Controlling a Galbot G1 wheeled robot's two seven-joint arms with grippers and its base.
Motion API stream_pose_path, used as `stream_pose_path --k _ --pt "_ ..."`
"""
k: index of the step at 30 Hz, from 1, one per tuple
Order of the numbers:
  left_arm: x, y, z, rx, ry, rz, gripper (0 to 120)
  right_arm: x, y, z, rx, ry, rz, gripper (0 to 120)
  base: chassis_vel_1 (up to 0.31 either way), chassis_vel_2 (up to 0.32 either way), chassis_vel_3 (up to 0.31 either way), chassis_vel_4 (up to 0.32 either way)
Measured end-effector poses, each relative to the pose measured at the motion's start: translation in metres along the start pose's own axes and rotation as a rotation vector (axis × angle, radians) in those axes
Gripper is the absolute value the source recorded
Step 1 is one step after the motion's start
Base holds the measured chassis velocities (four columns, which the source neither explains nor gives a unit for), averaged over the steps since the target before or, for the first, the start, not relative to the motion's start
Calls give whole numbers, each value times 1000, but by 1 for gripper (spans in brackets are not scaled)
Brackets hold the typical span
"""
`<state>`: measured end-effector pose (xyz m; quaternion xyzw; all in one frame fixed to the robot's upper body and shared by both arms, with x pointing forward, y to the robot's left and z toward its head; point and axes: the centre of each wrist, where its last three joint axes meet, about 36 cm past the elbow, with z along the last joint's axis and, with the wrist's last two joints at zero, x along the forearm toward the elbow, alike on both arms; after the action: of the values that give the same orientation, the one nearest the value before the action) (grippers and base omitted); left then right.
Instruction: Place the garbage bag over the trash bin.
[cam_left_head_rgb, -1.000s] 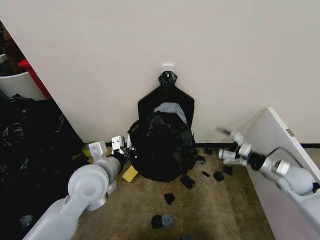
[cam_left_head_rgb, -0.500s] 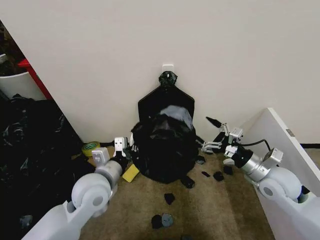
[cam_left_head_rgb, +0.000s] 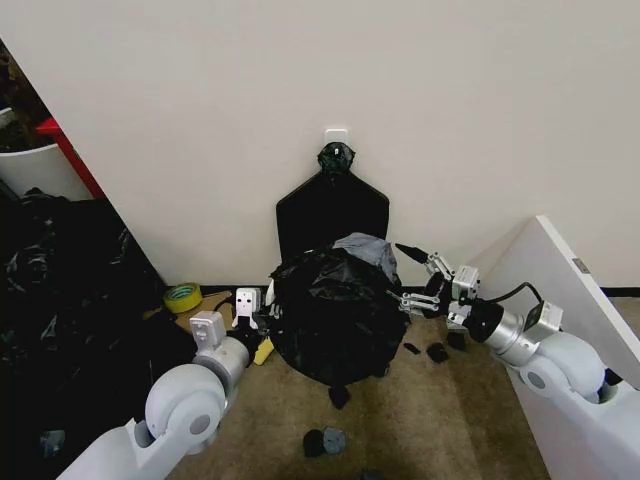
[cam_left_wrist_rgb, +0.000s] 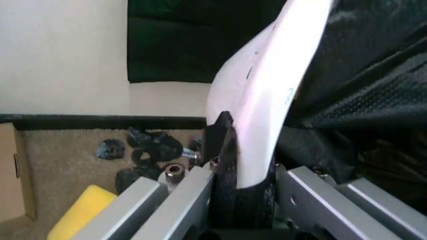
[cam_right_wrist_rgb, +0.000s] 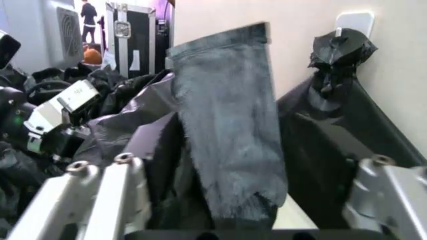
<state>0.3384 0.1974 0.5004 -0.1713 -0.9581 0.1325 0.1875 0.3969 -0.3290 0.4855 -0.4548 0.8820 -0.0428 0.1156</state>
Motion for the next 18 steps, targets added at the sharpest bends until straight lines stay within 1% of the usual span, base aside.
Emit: stream_pose_path --k 2,3,7,10,11,13,16,18 --pt "0 -2 1 3 6 3 0 -1 1 -2 -16 -17 8 51 0 0 0 0" --pt "0 -2 1 3 6 3 0 -1 1 -2 -16 -17 8 51 0 0 0 0" --pt "-1 -4 4 -2 23 6 0 -4 4 -4 -53 -63 35 33 0 0 0 0" --pt "-1 -5 5 -8 31 5 0 -5 6 -6 -75 -86 39 23 0 0 0 0" --pt "-1 -5 5 -8 31 5 0 -5 6 -6 -75 -86 39 23 0 0 0 0" --pt "-1 -4 5 -11 33 3 0 -5 6 -6 -78 -90 37 13 0 0 0 0" --pt "0 -5 4 -13 32 3 0 -4 4 -4 -57 -77 33 1 0 0 0 0" --pt "0 -6 5 -15 36 6 0 -4 3 -3 -31 -60 52 0 0 0 0 0"
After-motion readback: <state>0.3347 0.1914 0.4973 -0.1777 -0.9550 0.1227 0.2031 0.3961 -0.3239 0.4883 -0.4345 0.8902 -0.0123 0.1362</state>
